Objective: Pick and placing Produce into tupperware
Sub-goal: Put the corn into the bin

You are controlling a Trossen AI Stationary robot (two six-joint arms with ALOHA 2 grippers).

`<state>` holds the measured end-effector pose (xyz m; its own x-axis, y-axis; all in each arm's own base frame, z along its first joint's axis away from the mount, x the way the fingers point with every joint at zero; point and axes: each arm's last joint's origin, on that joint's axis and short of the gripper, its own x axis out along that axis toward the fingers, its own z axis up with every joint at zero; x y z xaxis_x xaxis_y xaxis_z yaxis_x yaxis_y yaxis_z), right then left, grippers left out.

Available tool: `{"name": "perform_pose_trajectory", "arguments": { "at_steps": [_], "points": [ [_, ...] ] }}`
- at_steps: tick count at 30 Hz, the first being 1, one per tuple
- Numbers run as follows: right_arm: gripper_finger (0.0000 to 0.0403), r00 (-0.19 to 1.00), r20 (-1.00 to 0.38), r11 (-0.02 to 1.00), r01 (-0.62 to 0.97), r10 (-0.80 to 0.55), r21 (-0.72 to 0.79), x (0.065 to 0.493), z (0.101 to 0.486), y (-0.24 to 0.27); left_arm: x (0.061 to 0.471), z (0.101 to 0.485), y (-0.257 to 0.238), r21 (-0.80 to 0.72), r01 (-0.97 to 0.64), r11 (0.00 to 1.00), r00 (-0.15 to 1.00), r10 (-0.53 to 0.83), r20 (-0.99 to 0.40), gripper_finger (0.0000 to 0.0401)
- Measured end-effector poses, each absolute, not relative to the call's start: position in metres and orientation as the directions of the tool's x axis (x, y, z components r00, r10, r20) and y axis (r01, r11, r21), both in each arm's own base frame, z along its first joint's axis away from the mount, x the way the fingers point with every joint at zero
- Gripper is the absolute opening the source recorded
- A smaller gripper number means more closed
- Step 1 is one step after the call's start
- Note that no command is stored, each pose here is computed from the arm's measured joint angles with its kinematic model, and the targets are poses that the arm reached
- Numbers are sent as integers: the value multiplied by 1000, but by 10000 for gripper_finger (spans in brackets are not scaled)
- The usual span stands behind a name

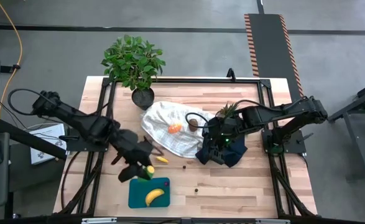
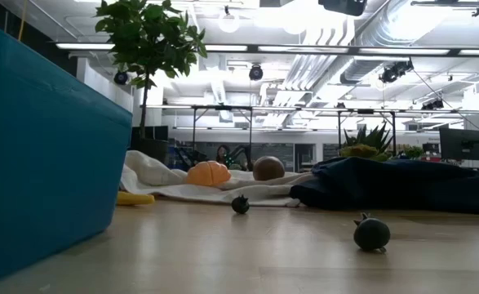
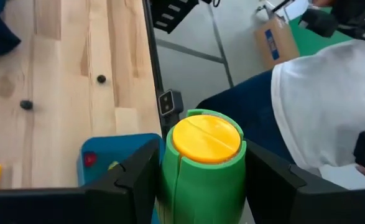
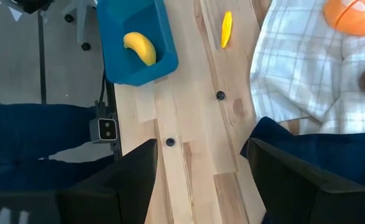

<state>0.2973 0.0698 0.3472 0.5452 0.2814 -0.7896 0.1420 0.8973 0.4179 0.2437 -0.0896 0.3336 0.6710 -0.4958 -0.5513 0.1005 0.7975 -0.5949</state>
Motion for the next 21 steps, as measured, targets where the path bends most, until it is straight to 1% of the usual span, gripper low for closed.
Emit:
{"name": "perform_pose_trajectory", "arguments": {
  "at_steps": [6, 10, 16, 21],
  "points": [
    [241, 545, -790, 897, 142, 282, 418, 297, 347, 70, 232, 328, -112, -580, -3, 815, 657, -436, -615, 185],
    [241, 545, -790, 897, 142, 282, 418, 297, 347, 70, 230, 317, -128, -550, -65, 833, 631, -392, -669, 182],
    [241, 553, -789, 900, 146, 270, 410, 298, 347, 70, 240, 293, -153, -517, -131, 846, 586, -355, -729, 185],
    [241, 556, -787, 900, 146, 268, 410, 298, 348, 70, 251, 267, -166, -469, -179, 865, 518, -322, -792, 183]
  ]
}}
